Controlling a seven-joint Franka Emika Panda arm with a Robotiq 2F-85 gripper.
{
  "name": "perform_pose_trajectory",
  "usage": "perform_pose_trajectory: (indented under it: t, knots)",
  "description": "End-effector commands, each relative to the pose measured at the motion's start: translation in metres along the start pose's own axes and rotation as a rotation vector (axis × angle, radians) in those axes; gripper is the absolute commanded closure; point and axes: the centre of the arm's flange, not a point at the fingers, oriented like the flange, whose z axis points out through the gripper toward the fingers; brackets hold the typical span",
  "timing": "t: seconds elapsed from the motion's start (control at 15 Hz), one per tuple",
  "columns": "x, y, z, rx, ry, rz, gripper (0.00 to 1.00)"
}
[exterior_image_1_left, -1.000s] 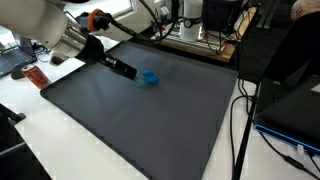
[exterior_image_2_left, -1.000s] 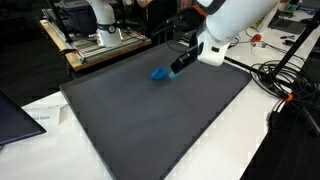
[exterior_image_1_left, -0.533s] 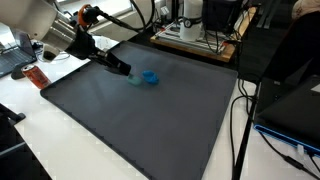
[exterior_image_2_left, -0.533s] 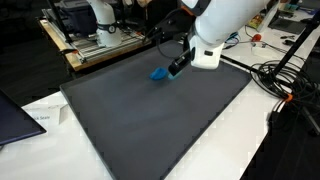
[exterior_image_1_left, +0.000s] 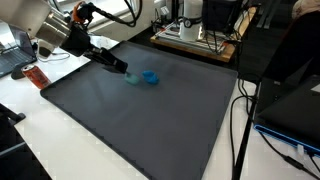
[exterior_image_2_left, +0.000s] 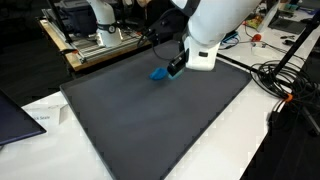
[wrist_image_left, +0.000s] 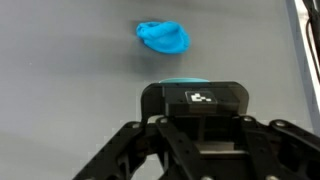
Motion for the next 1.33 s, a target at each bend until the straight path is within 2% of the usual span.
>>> perform_pose_trajectory:
  t: [0.0,0.07,0.4,0.47,0.73,1.0,1.27]
  knots:
    - [-0.065,-0.009,0.037,0.027,0.028,-0.038,0.78]
    - [0.000,-0.002,-0.001,0.001,0.003,-0.009,0.53]
    - [0.000,-0.004,-0.004,0.002,0.019,-0.018,0.53]
    - [0.000,-0.004,-0.004,0.002,0.019,-0.018,0.78]
    - [-0.002,0.023,-0.009,0.048,-0.040,-0.082,0.78]
    - [-0.012,0.066,-0.012,0.115,-0.075,-0.159,0.78]
    - [-0.017,0.106,-0.011,0.187,-0.068,-0.242,0.78]
